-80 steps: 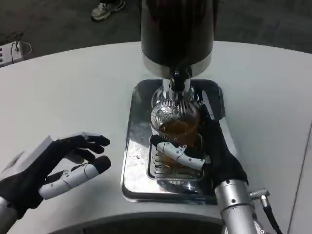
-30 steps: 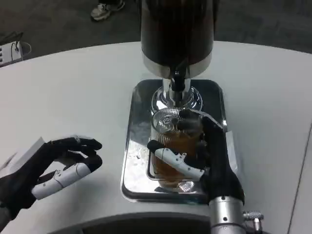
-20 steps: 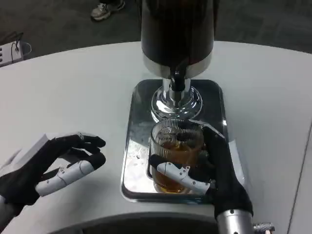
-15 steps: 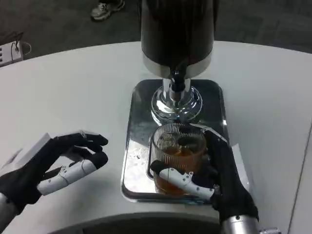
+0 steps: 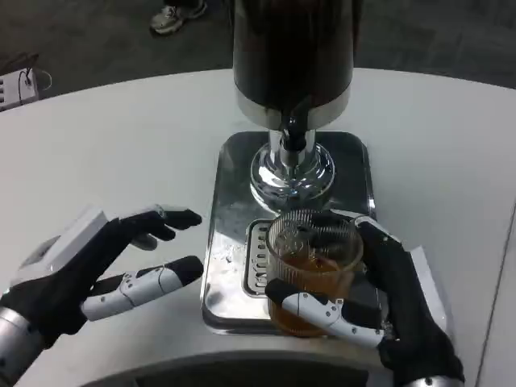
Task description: Grasp the cup under the faucet to collect the drink, then remove the cup.
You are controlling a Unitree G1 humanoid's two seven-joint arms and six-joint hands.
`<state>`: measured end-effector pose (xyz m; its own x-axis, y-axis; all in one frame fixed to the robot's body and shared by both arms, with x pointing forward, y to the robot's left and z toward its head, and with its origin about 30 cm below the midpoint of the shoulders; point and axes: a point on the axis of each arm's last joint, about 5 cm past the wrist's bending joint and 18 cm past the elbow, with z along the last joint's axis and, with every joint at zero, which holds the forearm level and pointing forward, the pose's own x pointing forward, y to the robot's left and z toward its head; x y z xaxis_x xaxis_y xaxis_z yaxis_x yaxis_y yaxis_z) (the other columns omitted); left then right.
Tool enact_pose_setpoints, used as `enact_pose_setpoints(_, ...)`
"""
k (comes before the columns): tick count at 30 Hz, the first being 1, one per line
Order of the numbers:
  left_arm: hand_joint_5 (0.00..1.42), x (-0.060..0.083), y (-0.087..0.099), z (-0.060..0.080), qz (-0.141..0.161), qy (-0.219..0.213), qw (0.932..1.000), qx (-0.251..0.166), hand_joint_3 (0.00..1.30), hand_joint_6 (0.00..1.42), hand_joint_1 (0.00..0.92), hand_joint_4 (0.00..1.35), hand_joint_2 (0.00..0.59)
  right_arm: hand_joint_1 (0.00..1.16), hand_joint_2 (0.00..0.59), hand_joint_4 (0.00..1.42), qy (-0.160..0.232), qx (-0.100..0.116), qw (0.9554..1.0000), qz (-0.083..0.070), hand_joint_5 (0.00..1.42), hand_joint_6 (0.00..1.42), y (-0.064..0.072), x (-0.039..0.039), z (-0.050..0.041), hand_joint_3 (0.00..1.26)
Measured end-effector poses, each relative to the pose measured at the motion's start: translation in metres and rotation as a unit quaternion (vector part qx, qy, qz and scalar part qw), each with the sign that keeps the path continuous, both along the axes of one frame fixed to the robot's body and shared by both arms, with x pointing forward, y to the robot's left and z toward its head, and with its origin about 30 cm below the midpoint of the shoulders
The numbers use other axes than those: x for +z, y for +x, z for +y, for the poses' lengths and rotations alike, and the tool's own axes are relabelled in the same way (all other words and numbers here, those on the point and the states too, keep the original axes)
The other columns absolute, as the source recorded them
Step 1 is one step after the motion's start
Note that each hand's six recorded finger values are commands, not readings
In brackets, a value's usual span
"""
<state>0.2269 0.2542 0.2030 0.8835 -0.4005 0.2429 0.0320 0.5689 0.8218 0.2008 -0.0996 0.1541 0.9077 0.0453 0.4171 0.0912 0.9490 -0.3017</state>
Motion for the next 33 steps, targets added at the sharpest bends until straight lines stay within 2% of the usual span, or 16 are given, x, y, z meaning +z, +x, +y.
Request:
enact_pose_setpoints(8,0.16,0.002,-0.013,-0.002,-0.014,0.020,0.9996,-0.014,0.21,0.29,0.000,0.09,0.094,1.01,0.220,1.32,-0.014,0.005,0.9998,-0.011,1.42,1.42,-0.017,0.0100,-0.0164,1.12)
enact_pose_setpoints(12,0.13,0.001,-0.025,-0.005,-0.012,0.033,0.9990,-0.028,0.20,0.27,0.000,0.07,0.094,1.01,0.219,1.32,-0.022,0.007,0.9997,-0.007,1.42,1.42,-0.027,0.0144,-0.0265,1.12)
enact_pose_setpoints(17,0.11,-0.001,-0.037,-0.008,-0.005,0.042,0.9982,-0.043,0.19,0.25,0.000,0.04,0.094,1.01,0.220,1.34,-0.027,0.009,0.9996,-0.001,1.42,1.42,-0.037,0.0183,-0.0341,1.12)
enact_pose_setpoints(25,0.06,-0.003,-0.053,-0.013,0.009,0.060,0.9955,-0.073,0.15,0.22,0.000,0.00,0.094,1.01,0.219,1.34,-0.040,0.001,0.9991,-0.010,1.42,1.42,-0.050,0.0283,-0.0463,1.12)
enact_pose_setpoints(33,0.02,0.002,-0.069,-0.019,-0.005,0.075,0.9934,-0.087,0.10,0.20,0.000,0.00,0.093,1.01,0.219,1.34,-0.038,-0.009,0.9992,-0.008,1.42,1.42,-0.069,0.0387,-0.0573,1.11)
